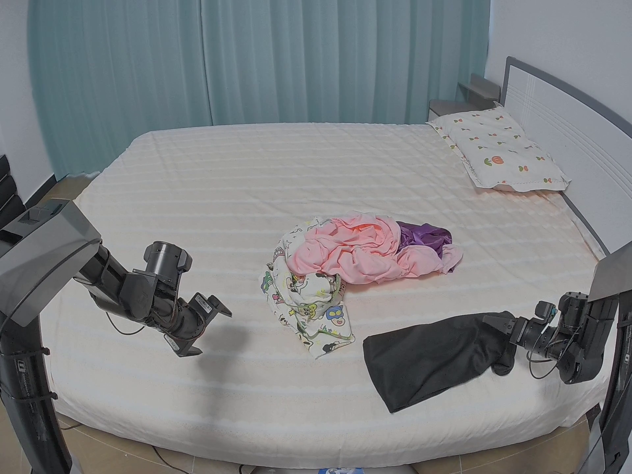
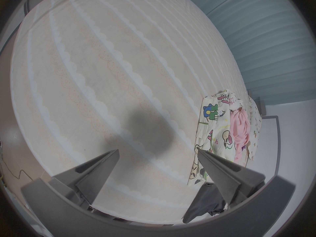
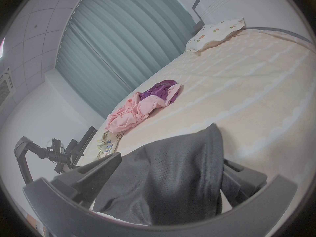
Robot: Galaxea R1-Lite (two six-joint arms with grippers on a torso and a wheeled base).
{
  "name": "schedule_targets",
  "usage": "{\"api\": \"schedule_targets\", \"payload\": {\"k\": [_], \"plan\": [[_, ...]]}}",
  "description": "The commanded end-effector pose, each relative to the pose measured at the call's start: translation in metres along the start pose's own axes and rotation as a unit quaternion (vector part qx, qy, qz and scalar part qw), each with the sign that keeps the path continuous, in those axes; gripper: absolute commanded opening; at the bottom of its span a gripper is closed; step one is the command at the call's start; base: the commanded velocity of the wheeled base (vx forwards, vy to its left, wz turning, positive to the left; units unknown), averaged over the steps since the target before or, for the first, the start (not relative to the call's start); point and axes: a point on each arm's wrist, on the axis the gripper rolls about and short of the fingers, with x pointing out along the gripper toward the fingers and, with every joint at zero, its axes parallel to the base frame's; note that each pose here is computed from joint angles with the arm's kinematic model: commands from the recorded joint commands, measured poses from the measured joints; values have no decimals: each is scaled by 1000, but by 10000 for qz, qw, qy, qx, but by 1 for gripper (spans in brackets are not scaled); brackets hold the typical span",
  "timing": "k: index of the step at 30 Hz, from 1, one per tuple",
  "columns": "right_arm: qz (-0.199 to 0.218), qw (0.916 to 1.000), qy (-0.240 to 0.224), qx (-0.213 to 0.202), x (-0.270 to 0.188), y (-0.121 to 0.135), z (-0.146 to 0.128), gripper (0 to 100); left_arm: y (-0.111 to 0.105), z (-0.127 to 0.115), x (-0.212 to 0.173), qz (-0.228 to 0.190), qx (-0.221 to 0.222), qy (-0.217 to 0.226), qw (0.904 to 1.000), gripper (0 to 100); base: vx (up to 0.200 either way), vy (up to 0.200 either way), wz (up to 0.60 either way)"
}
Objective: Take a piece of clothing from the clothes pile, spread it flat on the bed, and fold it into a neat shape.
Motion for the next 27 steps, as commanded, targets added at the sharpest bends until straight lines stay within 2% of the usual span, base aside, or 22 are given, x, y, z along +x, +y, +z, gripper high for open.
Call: {"api": "schedule_targets", "payload": {"k": [1, 7, 10, 13, 24, 25, 27], "plan": [[-141, 9997, -210, 67, -1, -18, 8, 100, 0, 0, 0, -7, 2, -3, 10000, 100, 0, 0, 0], [-358, 9985, -251, 319, -4, -37, 15, 100, 0, 0, 0, -7, 2, -3, 10000, 100, 0, 0, 0], [-281, 9964, -364, 713, 2, -38, 23, 100, 0, 0, 0, -7, 2, -3, 10000, 100, 0, 0, 0], [-177, 9936, -275, 1079, 12, -33, 24, 100, 0, 0, 0, -1, 1, 1, 10000, 100, 0, 0, 0], [-158, 9917, 202, 1262, 39, -25, 16, 100, 0, 0, 0, -1, 1, 1, 10000, 100, 0, 0, 0], [-201, 9915, 167, 1274, 41, -26, 18, 0, 0, 0, 0, -1, 1, 1, 10000, 100, 0, 0, 0], [-350, 9909, 104, 1297, 42, -28, 20, 0, 0, 0, 0, -1, 1, 1, 10000, 100, 0, 0, 0]]}}
